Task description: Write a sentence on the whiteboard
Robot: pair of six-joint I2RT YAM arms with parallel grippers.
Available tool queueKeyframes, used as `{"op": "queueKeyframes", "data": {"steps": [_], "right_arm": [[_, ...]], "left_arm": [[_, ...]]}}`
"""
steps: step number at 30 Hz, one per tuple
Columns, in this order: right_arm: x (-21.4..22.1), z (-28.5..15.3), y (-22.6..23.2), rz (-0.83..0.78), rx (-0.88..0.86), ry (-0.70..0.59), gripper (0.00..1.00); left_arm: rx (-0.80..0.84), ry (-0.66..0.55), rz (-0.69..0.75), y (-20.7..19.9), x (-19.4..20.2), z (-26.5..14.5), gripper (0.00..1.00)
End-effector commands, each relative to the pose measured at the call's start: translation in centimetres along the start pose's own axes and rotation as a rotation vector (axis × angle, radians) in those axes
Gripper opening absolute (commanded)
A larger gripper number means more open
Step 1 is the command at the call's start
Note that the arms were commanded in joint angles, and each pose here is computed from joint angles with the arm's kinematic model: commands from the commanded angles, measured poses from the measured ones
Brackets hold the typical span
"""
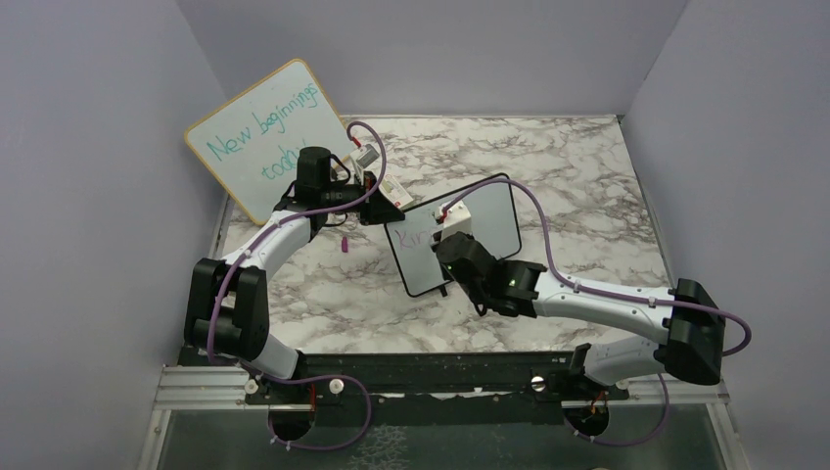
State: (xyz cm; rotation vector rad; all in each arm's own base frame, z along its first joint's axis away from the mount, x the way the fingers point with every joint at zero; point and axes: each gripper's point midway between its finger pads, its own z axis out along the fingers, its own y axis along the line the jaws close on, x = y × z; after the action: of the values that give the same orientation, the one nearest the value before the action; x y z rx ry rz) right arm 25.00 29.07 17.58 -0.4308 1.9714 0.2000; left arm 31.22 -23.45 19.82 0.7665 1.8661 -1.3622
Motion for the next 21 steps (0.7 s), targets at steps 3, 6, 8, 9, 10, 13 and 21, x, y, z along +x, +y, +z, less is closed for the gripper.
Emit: {"op": "queueKeyframes", "data": {"steps": [3, 6, 8, 9, 10, 13, 21], "right_arm": [[1.5, -0.3, -1.6, -0.026, 0.05, 0.041, 0.0], [0.9, -0.4, -2.0, -0.024, 0.068, 0.021, 0.0], [0.4, -0.4, -2.1, -0.021, 0.074, 0.003, 0.0], [0.2, -0.4, -2.1, -0.018, 0.076, -0.004, 0.0], [-0.1, -0.3, -2.2, -0.015, 0.078, -0.013, 0.0], [-0.8, -0.2, -2.3, -0.01, 0.083, -0.035, 0.0], [-2.5, 0.0, -2.3, 0.0, 0.083, -0.084, 0.0]], "left_arm": [[0.01, 0.036, -0.048, 0.2, 1.3, 0.3, 0.0], [0.011, 0.037, -0.051, 0.2, 1.3, 0.3, 0.0], [0.013, 0.038, -0.053, 0.2, 1.4, 0.3, 0.0], [0.013, 0.037, -0.052, 0.2, 1.3, 0.3, 0.0], [0.013, 0.038, -0.052, 0.2, 1.3, 0.3, 0.0], [0.014, 0.038, -0.052, 0.2, 1.3, 0.3, 0.0], [0.016, 0.04, -0.054, 0.2, 1.4, 0.4, 0.0]]}}
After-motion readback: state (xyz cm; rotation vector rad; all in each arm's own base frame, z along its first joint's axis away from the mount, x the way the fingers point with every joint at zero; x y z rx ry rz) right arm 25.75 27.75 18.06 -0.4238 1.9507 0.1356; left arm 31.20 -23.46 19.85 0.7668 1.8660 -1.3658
